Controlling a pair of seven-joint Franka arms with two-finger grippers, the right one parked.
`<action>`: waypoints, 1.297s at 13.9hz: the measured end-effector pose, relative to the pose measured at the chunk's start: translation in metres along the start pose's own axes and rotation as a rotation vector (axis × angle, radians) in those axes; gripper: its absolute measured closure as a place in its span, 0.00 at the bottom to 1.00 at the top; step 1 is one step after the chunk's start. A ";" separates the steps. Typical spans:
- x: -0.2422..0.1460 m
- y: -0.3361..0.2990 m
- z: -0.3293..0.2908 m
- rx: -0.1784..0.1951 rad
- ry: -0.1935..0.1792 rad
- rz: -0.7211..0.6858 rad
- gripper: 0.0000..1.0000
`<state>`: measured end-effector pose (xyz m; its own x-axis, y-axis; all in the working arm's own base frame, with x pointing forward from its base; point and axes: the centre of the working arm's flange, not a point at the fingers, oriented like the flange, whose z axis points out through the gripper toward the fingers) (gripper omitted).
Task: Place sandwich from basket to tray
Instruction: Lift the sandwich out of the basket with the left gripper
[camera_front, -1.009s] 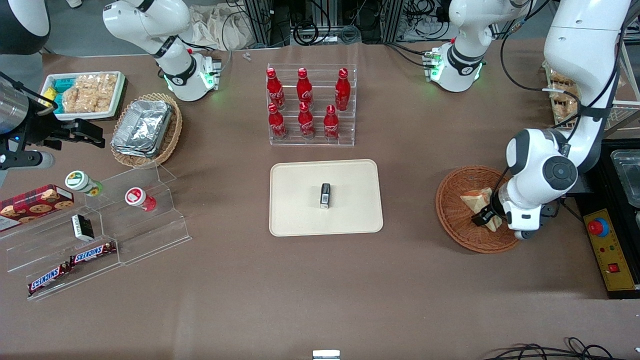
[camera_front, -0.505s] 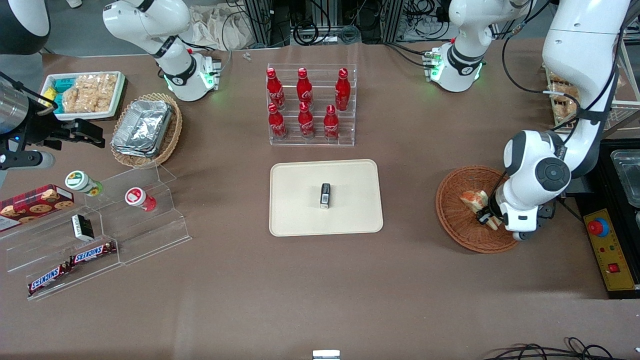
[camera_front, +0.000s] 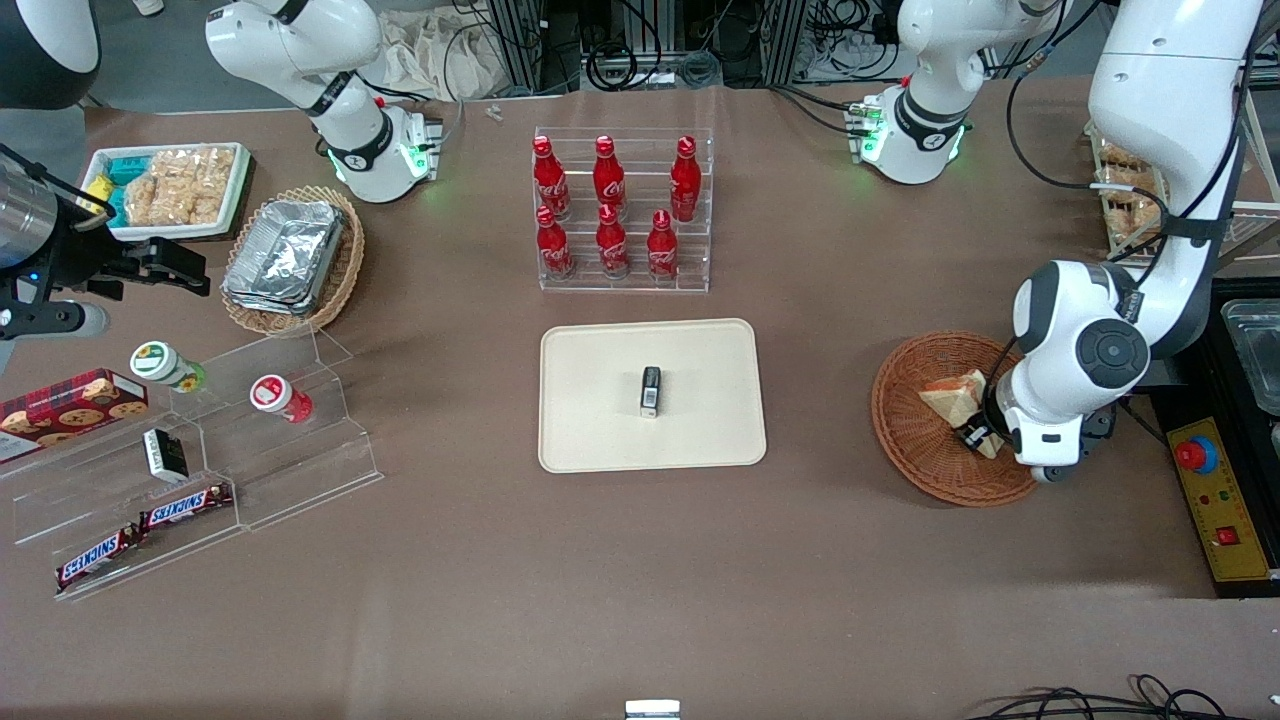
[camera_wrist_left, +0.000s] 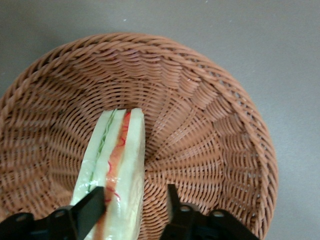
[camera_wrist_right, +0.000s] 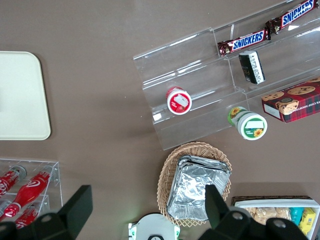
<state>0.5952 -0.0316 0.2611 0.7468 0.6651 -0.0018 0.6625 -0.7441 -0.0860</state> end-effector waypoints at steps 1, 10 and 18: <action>-0.003 0.001 -0.002 0.016 -0.008 0.002 0.22; -0.010 -0.008 0.001 0.119 -0.028 -0.010 0.00; -0.005 -0.010 0.000 0.163 -0.007 -0.012 0.00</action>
<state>0.5849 -0.0271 0.2621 0.7378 0.6750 -0.0063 0.6530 -0.7160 -0.2467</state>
